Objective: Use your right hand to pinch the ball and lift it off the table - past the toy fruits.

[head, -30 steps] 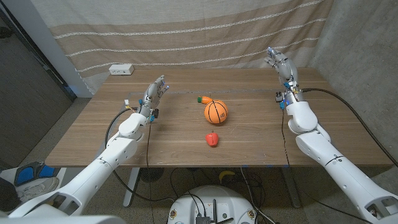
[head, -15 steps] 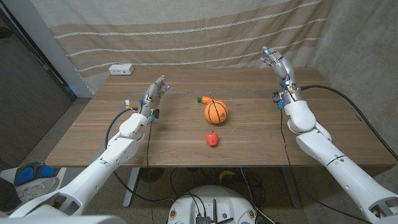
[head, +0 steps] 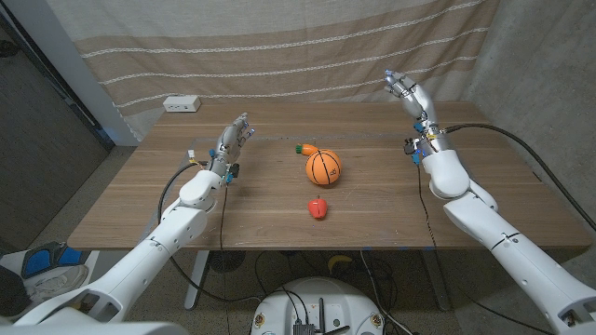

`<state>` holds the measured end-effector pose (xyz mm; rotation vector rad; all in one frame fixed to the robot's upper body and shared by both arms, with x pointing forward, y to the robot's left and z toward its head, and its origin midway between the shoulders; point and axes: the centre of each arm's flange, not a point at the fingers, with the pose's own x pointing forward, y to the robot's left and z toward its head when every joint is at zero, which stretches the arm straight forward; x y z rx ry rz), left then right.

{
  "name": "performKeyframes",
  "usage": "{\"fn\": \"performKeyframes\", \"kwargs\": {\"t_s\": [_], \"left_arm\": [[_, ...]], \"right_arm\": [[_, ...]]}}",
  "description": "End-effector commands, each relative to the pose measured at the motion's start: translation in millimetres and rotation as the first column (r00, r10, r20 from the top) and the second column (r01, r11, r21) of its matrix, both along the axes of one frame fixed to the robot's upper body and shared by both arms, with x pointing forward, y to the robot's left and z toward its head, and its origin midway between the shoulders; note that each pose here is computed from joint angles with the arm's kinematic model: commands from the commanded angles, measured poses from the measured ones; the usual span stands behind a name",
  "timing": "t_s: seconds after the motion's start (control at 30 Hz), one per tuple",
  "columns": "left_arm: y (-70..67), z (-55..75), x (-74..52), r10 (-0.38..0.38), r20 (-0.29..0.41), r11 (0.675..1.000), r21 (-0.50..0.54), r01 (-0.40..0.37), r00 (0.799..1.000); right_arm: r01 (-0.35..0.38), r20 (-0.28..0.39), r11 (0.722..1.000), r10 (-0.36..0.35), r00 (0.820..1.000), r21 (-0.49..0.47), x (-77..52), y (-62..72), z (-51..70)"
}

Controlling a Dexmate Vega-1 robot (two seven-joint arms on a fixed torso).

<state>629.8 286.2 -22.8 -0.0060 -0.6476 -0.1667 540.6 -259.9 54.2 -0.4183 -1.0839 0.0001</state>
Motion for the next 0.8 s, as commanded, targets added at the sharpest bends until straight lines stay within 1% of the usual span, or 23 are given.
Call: {"fn": "performKeyframes", "kwargs": {"t_s": [0.03, 0.43, 0.67, 0.8], "left_arm": [[0.4, -1.2, -0.8, -0.002, -0.002, 1.000, 0.005, 0.002, 1.000], [2.4, -0.4, -1.3, -0.002, 0.003, 1.000, 0.004, 0.002, 1.000], [2.5, -0.1, -1.2, -0.004, 0.004, 1.000, 0.001, 0.004, 1.000], [1.9, -0.1, -1.2, -0.006, 0.003, 1.000, 0.001, 0.006, 1.000]], "right_arm": [[0.037, 0.013, 0.995, -0.036, 0.999, -0.088, -5.3, 19.1, 1.1], [0.050, 0.010, 0.989, -0.049, 0.999, -0.140, -3.8, 32.2, -0.7], [0.069, 0.021, 0.982, -0.067, 0.998, -0.175, -6.2, 39.6, -1.4], [0.093, 0.026, 0.976, -0.089, 0.996, -0.198, -7.4, 43.5, -2.8]]}}
